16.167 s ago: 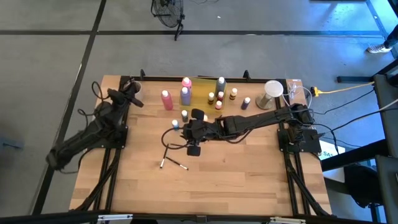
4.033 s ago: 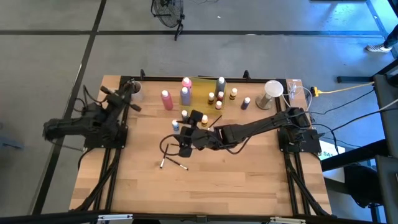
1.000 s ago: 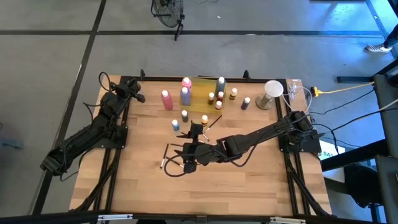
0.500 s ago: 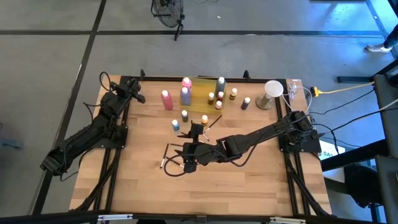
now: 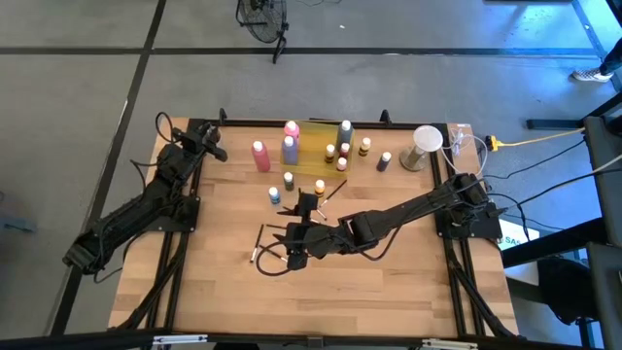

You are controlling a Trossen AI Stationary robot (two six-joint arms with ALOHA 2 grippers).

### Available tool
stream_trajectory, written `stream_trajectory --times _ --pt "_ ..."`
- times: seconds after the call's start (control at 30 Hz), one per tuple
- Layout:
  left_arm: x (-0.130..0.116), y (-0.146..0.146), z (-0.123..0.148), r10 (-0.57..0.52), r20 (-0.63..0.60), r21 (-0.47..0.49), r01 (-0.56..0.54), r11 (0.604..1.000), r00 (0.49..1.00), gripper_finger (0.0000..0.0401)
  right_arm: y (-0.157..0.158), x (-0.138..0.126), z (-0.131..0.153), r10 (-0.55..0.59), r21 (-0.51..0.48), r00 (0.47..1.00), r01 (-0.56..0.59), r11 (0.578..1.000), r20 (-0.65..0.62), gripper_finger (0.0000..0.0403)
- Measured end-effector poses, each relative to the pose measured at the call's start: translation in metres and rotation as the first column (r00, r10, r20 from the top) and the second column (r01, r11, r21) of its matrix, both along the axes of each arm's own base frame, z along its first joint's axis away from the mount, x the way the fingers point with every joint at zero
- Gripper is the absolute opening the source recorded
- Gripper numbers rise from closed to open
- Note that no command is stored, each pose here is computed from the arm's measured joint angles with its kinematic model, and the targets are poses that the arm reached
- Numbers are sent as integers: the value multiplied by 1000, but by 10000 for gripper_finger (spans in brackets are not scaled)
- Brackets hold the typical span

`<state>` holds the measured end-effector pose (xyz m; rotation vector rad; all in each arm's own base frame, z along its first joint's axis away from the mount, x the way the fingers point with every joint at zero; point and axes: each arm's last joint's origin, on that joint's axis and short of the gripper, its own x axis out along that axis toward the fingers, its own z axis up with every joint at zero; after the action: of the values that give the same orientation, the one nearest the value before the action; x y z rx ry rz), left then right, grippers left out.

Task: Pick & Place Paint Supplies
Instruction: Put the silver paintbrush into the white cup, then put the small yellow paint bottle into the yellow bin

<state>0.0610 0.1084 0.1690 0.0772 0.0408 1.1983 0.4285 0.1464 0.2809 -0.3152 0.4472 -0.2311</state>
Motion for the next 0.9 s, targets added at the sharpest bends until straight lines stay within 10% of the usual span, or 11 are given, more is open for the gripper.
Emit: stream_trajectory --times 0.9 --pt "0 -1 3 -22 46 11 21 1000 999 176 -2 -1 -3 -8 -21 999 8 1000 -34 278"
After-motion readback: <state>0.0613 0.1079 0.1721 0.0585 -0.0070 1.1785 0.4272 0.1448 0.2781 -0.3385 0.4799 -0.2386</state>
